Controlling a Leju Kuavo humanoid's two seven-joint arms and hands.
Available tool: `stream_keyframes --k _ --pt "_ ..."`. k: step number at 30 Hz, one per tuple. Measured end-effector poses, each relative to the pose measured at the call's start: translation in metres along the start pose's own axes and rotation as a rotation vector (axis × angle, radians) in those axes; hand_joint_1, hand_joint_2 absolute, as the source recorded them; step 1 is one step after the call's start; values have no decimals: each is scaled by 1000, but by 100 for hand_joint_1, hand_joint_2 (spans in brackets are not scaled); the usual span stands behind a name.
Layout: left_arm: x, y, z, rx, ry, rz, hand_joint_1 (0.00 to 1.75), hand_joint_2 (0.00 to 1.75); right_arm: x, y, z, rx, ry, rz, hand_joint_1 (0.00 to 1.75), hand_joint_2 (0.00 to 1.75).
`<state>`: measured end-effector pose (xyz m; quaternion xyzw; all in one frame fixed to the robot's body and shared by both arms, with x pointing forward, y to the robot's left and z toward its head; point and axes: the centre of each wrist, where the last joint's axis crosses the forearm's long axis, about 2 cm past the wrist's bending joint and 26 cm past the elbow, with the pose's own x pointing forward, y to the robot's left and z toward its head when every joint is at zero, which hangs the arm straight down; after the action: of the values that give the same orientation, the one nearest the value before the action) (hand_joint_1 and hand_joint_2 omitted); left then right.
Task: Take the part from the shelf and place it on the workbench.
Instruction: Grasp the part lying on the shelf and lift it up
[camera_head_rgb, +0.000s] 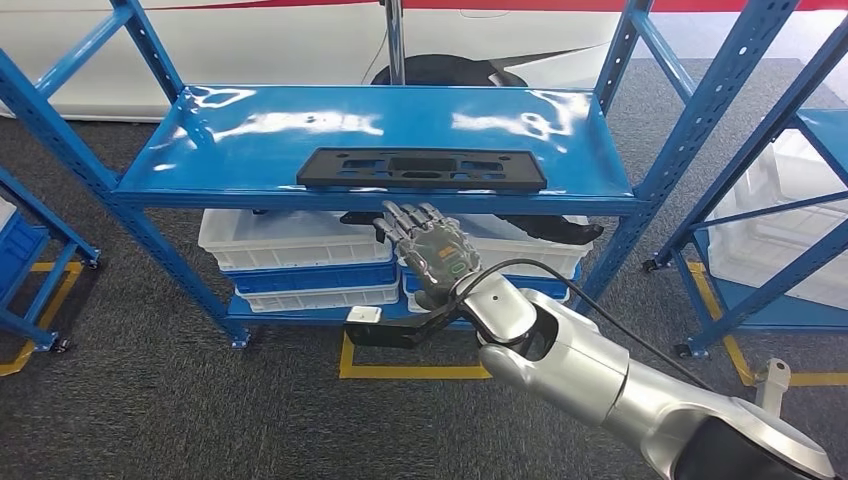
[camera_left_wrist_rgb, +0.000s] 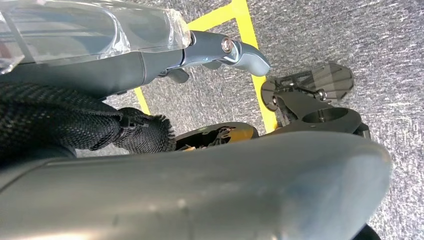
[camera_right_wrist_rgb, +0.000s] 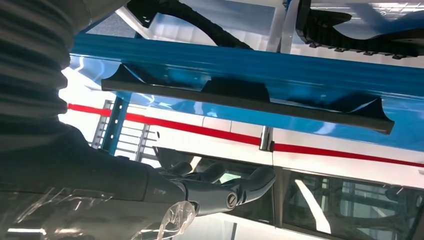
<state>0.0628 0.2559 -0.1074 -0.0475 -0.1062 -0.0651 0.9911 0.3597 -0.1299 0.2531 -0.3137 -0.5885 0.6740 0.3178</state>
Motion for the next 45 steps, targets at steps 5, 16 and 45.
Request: stream_keyframes --k 5,16,45 --pt "0 0 0 2 0 -1 0 0 2 -4 -2 -2 -7 -11 0 175" --pt "1 2 0 8 -3 -9 0 0 -1 -4 -5 11 0 -11 0 175" --pt "1 8 0 21 -4 -17 0 0 1 -5 -7 23 -8 2 0 175"
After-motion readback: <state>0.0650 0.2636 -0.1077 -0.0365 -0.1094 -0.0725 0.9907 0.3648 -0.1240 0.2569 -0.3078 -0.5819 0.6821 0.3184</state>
